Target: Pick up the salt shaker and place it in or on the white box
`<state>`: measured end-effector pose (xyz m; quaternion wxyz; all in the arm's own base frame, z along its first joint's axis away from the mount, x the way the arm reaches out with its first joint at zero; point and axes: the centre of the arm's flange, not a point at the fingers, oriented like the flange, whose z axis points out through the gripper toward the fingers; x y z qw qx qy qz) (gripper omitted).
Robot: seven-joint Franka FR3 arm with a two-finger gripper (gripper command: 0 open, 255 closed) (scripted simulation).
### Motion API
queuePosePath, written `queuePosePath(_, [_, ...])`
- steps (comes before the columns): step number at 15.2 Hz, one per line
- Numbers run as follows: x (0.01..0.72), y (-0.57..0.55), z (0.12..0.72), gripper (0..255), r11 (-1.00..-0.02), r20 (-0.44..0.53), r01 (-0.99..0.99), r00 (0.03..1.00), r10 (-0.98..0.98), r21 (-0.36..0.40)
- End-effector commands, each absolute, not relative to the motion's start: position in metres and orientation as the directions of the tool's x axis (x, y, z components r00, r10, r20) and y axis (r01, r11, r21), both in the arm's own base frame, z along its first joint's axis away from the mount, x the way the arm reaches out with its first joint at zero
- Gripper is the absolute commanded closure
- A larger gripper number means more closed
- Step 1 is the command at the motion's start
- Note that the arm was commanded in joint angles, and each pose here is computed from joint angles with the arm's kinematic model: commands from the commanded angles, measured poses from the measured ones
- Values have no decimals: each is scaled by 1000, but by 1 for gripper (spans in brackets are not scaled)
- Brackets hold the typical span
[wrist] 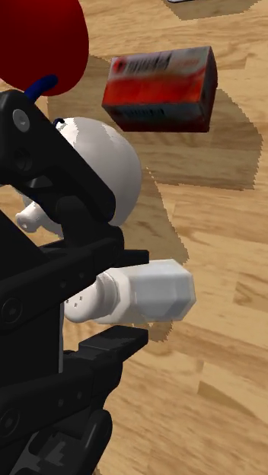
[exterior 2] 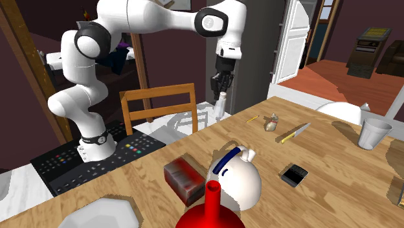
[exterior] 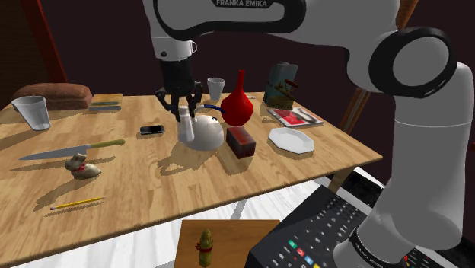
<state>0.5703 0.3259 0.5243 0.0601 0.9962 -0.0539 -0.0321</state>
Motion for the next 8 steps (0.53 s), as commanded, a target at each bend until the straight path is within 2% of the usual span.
queuePosePath(1, [569,296,524,255,-987,-58,-103,992,-111,123])
queuePosePath(8, [574,205,533,255,-987,-58,-103,992,-111,123])
